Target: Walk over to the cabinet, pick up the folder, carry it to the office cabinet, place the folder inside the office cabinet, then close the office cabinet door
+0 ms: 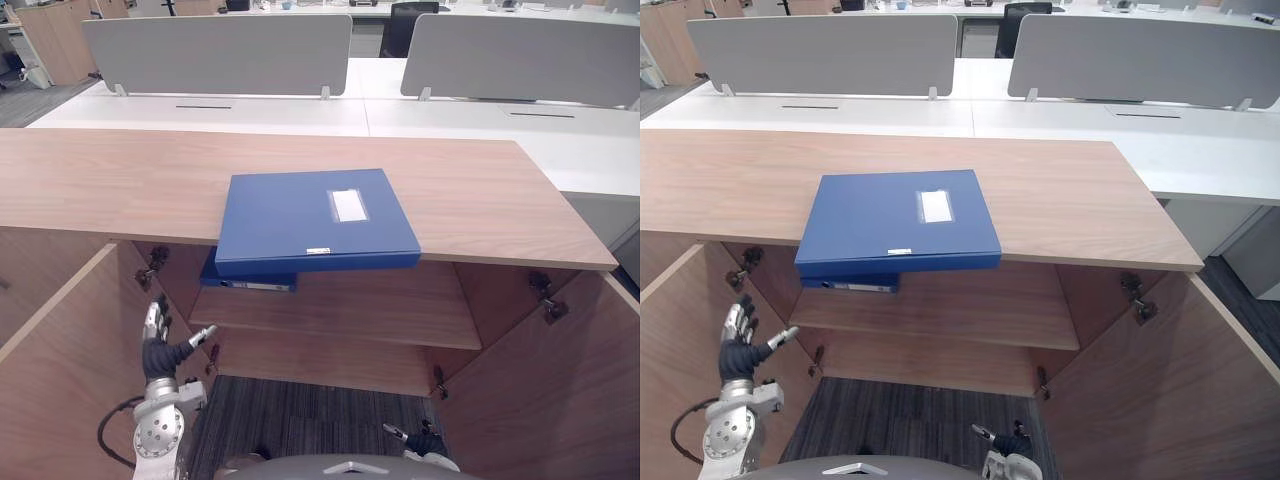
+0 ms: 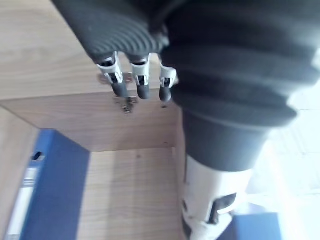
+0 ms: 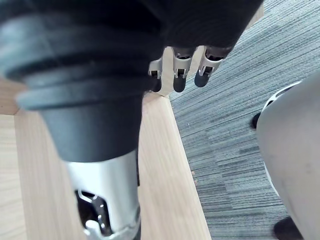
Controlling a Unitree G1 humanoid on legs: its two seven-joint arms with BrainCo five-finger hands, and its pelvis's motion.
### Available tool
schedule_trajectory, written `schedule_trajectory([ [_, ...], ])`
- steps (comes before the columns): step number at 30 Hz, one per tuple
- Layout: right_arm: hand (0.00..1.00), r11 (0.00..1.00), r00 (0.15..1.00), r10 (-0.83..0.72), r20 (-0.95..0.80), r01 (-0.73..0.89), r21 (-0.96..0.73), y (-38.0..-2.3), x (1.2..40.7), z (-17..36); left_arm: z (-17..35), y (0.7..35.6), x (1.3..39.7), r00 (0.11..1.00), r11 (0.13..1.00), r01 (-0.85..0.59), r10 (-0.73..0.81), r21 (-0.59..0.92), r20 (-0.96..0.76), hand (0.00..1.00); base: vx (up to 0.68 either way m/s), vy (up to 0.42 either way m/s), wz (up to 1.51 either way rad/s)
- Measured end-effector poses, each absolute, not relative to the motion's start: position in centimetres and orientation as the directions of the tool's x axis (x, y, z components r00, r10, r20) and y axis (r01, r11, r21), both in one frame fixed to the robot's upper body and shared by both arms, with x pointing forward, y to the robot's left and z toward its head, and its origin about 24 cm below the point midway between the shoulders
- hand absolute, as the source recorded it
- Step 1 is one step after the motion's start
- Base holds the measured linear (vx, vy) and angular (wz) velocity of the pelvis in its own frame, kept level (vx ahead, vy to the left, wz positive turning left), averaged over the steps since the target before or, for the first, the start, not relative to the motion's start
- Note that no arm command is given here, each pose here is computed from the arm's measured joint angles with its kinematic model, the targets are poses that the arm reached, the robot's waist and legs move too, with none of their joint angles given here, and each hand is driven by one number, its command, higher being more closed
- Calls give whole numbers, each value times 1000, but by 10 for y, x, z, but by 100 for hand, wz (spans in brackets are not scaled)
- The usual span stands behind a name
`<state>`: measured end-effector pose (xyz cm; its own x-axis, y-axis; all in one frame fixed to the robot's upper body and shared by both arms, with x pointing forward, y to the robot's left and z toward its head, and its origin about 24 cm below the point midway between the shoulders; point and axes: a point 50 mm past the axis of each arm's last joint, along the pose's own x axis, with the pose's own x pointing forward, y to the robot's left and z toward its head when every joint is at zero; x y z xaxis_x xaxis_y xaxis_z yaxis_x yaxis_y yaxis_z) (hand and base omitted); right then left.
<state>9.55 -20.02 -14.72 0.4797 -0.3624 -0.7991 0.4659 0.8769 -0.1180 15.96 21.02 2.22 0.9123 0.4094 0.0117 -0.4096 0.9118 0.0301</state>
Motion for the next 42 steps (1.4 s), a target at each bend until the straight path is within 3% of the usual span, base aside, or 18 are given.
schedule_trajectory([
  [6, 0, 877, 476, -360, -802, 466, -118, -202, 94, -148, 64, 211, 163, 902, 919, -392, 375, 42, 214, 0, 42, -1, 1],
  [13, 0, 881, 442, -368, -818, 447, -155, -211, 88, -153, 91, 212, 173, 885, 888, -385, 277, 254, 373, 0, -10, -1, 1],
  [17, 0, 893, 443, -382, -811, 403, -200, -220, 86, -152, 102, 211, 182, 889, 819, -357, 150, 448, 433, 0, -34, 1, 6],
  [21, 0, 899, 436, -382, -815, 381, -217, -224, 83, -153, 108, 201, 189, 881, 771, -330, 45, 545, 470, 0, 0, 0, 0],
  [31, 0, 905, 439, -377, -815, 362, -223, -224, 84, -153, 112, 168, 211, 846, 648, -228, -238, 726, 478, 0, 25, 8, -5],
  [42, 0, 916, 457, -367, -810, 329, -229, -224, 90, -152, 89, 149, 223, 856, 508, -154, -360, 847, 372, 0, 42, -6, -8],
])
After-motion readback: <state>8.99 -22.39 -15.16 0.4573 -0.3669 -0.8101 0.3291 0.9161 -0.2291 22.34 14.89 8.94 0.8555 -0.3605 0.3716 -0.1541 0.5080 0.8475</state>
